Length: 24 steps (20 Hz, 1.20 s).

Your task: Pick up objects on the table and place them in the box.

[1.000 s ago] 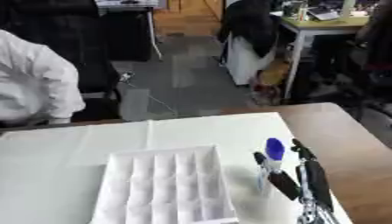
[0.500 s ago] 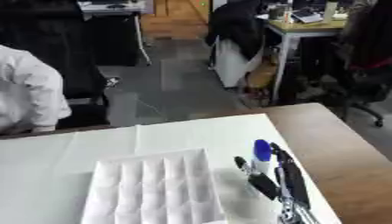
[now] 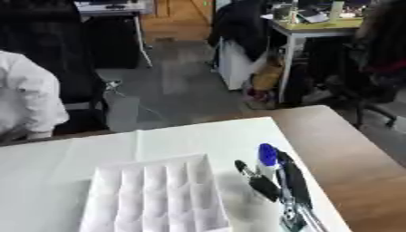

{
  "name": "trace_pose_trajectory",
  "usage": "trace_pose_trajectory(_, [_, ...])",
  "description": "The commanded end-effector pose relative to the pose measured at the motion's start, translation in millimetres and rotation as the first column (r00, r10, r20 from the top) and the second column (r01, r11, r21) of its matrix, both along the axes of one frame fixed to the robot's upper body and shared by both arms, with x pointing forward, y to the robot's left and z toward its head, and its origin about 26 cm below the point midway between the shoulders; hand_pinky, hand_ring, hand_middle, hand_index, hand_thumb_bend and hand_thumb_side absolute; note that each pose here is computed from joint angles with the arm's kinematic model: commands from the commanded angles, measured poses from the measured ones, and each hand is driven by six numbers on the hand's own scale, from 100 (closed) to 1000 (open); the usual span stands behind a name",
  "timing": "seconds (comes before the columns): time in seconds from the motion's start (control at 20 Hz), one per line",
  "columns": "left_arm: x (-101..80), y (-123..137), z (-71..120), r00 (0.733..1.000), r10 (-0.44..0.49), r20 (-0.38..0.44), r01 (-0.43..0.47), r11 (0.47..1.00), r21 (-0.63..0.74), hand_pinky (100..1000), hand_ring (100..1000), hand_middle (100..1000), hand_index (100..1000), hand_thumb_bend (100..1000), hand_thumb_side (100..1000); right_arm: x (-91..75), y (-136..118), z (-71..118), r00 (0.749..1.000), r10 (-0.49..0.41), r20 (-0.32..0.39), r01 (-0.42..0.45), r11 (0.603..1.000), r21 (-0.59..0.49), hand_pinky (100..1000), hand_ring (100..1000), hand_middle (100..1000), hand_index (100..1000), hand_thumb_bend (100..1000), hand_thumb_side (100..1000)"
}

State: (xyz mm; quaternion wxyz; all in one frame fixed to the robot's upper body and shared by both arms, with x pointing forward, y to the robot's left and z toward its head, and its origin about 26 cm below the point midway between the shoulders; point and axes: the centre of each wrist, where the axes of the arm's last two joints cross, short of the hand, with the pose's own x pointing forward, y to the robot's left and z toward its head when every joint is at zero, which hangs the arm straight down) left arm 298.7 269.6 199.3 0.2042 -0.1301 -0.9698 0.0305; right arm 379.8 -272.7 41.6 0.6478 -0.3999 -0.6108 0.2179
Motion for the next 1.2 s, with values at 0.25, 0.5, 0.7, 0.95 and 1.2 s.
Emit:
trace_pose_trajectory(0.25, [-1.5,-1.3,11.6,0.999,-0.017,0.038,0.017,1.0,0.012,655,693,804,870,523,1000,11.6,-3.1,6.4,1.0,0.001,-0.002,-0.001,1.0,-0.026,750,914,834,940,756,773])
trace_pose_trajectory(0.5, [-1.2,-1.9,12.3,0.999,-0.02,0.041,0.02,1.0,0.011,655,694,805,870,523,1000,15.1,-4.2,0.4,1.0,-0.018,-0.004,0.018,0.999,-0.046,729,895,812,919,757,766])
trace_pose_trajectory(0.7, [-1.0,-2.4,12.6,0.999,-0.023,0.041,0.022,1.0,0.01,656,694,805,870,523,1000,18.5,-4.7,-3.2,1.0,-0.029,-0.002,0.029,0.998,-0.053,682,866,786,908,753,737])
trace_pose_trajectory(0.95, [-0.8,-3.2,13.2,0.999,-0.027,0.043,0.026,1.0,0.008,656,694,805,870,523,1000,21.9,-9.4,-9.2,0.999,-0.052,0.009,0.052,0.997,-0.054,564,815,745,889,748,703])
trace_pose_trajectory(1.2, [-0.4,-4.4,13.8,0.998,-0.032,0.046,0.032,0.999,0.006,657,694,805,870,523,1000,29.1,-19.9,-16.7,0.992,-0.114,0.053,0.118,0.99,-0.073,169,578,535,732,694,642])
